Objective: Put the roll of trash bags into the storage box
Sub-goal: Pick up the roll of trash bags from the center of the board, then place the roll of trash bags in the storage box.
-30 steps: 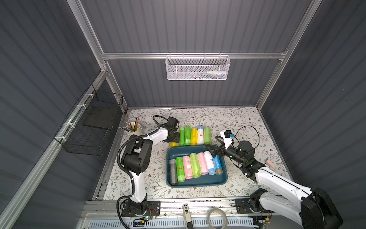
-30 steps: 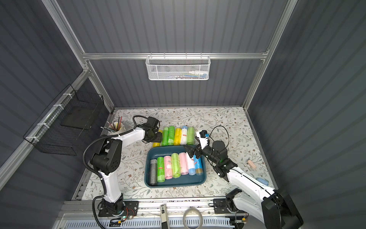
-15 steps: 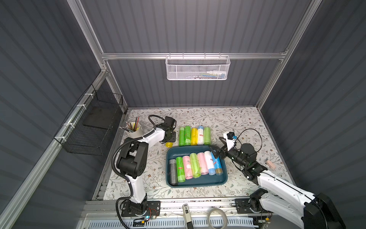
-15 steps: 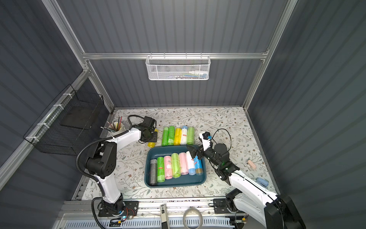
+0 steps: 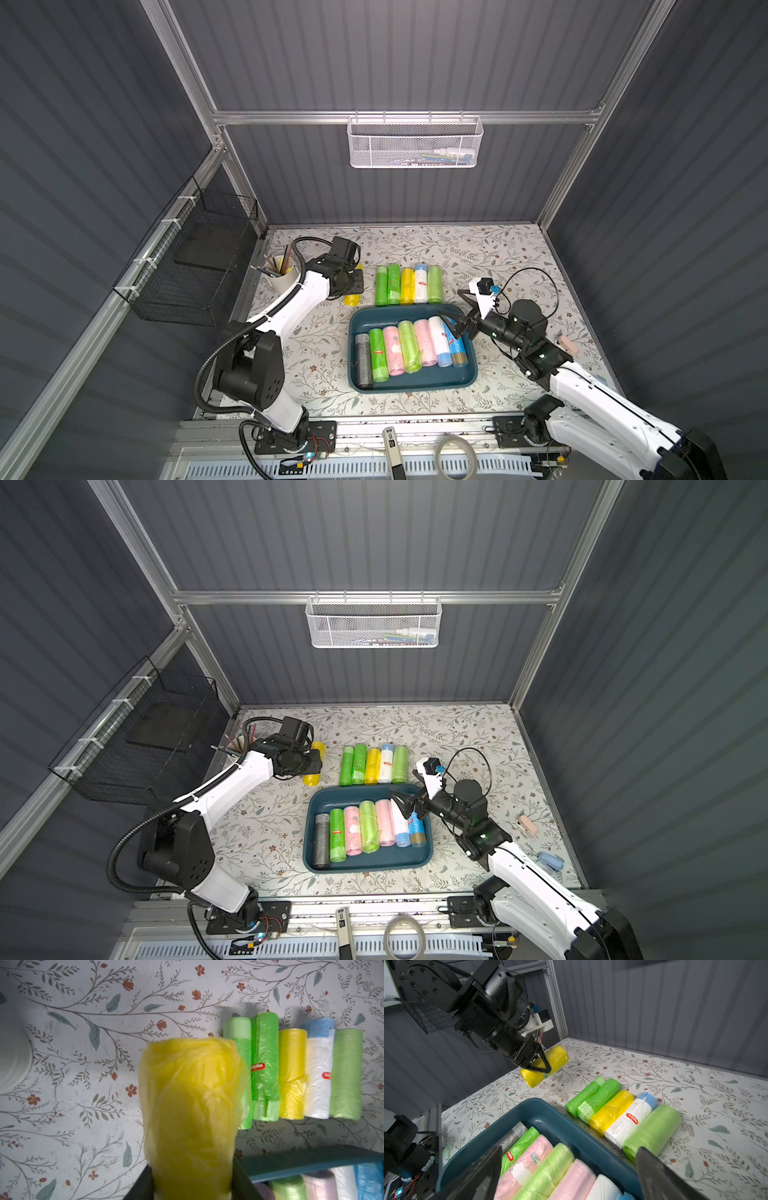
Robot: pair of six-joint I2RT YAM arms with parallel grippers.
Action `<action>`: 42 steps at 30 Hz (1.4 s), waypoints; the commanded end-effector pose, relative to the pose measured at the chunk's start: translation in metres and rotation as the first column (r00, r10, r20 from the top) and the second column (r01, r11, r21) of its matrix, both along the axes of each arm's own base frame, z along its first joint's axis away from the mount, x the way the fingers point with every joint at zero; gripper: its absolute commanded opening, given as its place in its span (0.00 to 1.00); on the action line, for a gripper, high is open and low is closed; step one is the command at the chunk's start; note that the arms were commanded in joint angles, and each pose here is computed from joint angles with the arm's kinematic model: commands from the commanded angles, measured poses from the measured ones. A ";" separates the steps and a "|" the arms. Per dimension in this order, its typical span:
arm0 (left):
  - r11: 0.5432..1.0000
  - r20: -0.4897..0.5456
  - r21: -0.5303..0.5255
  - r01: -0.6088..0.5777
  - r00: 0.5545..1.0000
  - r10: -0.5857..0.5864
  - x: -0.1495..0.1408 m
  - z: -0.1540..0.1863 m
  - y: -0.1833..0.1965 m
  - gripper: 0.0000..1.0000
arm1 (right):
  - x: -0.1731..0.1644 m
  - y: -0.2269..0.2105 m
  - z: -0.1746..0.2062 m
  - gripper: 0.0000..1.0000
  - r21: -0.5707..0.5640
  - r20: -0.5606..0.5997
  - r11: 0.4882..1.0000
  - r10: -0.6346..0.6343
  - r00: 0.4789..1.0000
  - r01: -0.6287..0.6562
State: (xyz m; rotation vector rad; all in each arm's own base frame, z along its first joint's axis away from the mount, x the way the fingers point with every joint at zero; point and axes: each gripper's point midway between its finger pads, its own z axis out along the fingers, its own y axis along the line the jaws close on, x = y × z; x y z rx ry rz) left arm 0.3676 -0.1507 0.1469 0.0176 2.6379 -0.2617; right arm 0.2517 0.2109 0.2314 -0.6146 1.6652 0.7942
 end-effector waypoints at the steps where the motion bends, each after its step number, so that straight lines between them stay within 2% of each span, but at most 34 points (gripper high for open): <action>1: 0.996 -0.035 -0.095 0.002 0.999 -0.005 -0.022 0.021 -0.006 0.45 | -0.009 0.000 0.001 0.99 -0.016 0.008 0.999 0.032 0.999 -0.032; 11: 0.964 -0.040 -0.264 -0.022 0.999 0.012 -0.058 0.035 -0.023 0.44 | -0.025 0.003 -0.003 0.99 0.001 0.056 0.995 0.100 0.993 -0.101; 17: 0.953 -0.041 -0.302 -0.006 0.999 -0.007 -0.094 0.036 -0.042 0.45 | -0.041 0.010 -0.003 0.99 -0.021 0.091 0.984 0.180 0.980 -0.178; 23: 0.937 -0.058 -0.349 0.001 0.998 -0.022 -0.114 0.025 -0.059 0.45 | -0.048 0.011 -0.006 0.99 -0.059 0.092 0.981 0.189 0.978 -0.184; 28: 0.937 -0.065 -0.349 -0.005 0.998 -0.019 -0.130 0.017 -0.066 0.45 | -0.053 0.016 -0.008 0.99 -0.056 0.070 0.972 0.231 0.970 -0.227; 36: 0.946 -0.038 -0.325 -0.006 0.999 -0.007 -0.154 0.009 -0.068 0.45 | -0.055 0.016 -0.008 0.99 -0.052 0.074 0.972 0.231 0.970 -0.227; 42: 0.959 -0.057 -0.283 -0.031 0.998 0.016 -0.164 -0.010 -0.062 0.45 | -0.054 0.017 -0.009 0.99 -0.053 0.069 0.973 0.229 0.971 -0.225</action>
